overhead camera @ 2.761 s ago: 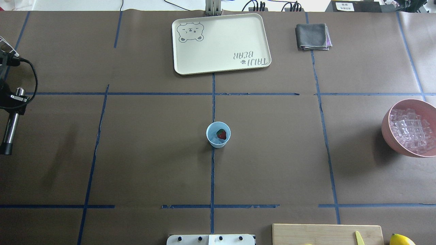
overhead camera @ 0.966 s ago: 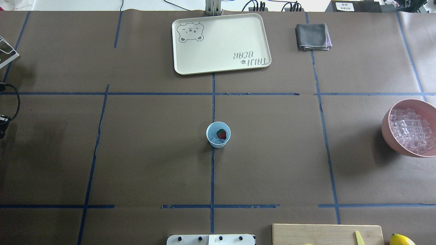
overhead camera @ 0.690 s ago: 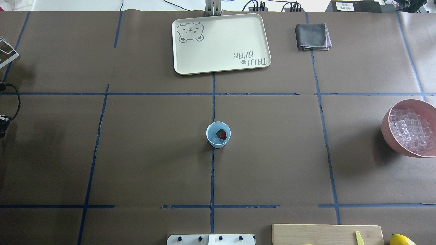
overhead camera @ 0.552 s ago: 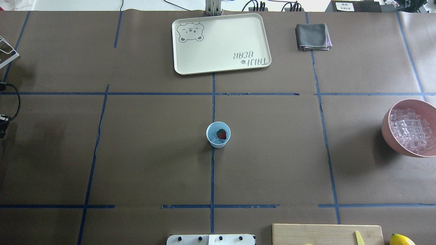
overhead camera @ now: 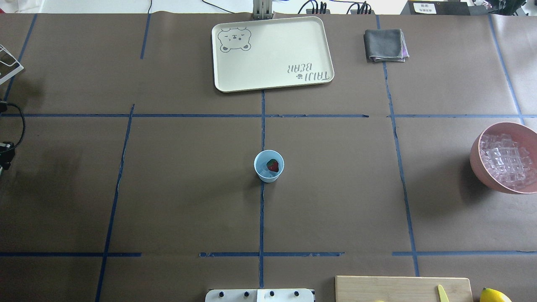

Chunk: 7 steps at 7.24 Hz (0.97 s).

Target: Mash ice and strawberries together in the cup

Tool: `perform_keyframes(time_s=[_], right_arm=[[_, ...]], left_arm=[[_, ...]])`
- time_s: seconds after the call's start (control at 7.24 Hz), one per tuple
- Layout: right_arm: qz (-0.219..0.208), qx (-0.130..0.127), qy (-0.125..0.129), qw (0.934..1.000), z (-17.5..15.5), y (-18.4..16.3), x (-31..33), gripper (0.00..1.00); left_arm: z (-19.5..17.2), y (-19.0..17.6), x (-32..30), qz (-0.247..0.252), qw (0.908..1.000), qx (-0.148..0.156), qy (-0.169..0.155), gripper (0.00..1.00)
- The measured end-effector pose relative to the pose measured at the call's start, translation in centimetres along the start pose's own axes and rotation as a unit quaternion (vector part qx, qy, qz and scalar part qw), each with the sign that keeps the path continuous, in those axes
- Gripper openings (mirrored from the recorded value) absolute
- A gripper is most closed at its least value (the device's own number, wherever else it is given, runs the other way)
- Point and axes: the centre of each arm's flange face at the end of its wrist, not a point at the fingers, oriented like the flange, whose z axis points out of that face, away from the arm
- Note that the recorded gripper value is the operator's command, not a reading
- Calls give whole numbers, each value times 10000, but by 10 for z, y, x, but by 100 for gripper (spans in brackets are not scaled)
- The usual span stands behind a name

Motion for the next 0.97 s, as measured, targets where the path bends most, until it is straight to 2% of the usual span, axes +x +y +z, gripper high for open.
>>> perform_keyframes(time_s=[0.14, 0.28, 0.55, 0.69, 0.97], right_arm=[[-4, 0, 0, 10000, 0, 0, 0, 100], [-27, -14, -1, 10000, 1, 0, 0, 100], [-191, -146, 23, 9997, 13, -1, 5, 100], [-319, -204, 58, 9993, 20, -2, 19, 100], [-509, -364, 162, 9979, 25, -3, 58, 100]], left_arm=[[-5, 0, 3, 22, 10000, 43, 26, 100], [-21, 1, 7, 56, 9998, 176, 91, 100], [-86, 10, 12, 132, 9967, 735, 308, 100], [-122, 18, 2, 214, 9934, 1022, 464, 100], [-177, 34, -54, 549, 9854, 1297, 960, 100]])
